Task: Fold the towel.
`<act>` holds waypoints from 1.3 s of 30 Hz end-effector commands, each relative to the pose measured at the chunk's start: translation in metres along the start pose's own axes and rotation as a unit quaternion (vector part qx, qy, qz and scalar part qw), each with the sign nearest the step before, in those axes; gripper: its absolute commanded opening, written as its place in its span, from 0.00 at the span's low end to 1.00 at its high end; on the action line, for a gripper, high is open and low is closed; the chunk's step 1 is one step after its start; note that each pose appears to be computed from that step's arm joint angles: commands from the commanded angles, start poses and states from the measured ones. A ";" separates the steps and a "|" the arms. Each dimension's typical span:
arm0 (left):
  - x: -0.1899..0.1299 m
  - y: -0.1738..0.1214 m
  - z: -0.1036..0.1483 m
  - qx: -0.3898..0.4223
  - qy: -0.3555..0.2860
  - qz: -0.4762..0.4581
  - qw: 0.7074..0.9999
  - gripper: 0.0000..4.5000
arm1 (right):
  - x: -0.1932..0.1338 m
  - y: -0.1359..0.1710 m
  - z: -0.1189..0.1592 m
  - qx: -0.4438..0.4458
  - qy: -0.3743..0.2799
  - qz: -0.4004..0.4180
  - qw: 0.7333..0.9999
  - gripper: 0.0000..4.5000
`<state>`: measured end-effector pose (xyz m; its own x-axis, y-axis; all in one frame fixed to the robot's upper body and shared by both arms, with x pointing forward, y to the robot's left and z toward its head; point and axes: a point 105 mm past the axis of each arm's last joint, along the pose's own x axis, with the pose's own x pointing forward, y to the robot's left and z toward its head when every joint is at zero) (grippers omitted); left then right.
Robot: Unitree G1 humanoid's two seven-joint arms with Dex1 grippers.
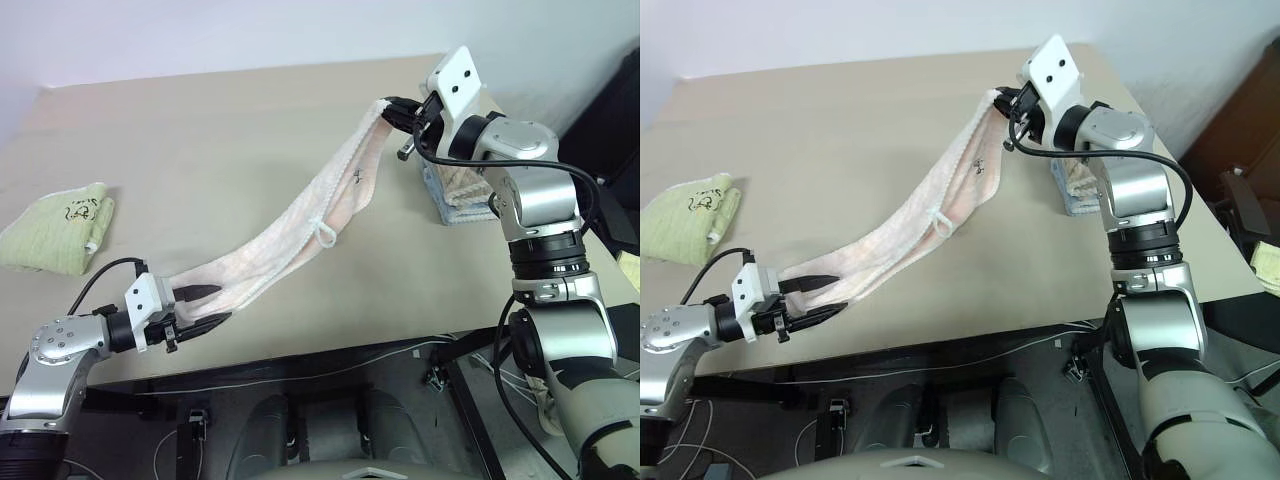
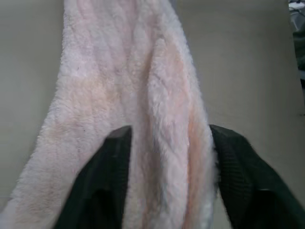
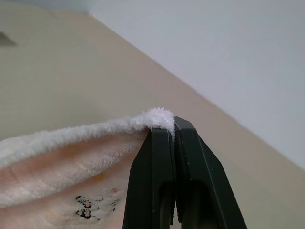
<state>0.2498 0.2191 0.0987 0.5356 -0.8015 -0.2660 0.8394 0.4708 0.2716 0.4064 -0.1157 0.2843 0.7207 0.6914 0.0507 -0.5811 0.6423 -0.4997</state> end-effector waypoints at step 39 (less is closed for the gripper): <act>-0.001 -0.001 0.016 0.144 0.056 -0.043 0.987 0.01 | -0.005 -0.004 0.006 -0.017 -0.002 -0.014 1.000 0.00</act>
<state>0.2475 0.2130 0.1036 0.4829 -0.7776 -0.4028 0.8390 0.2792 0.4670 0.4082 -0.1177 0.2724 0.7349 0.6780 0.0167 -0.5865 0.6476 -0.4865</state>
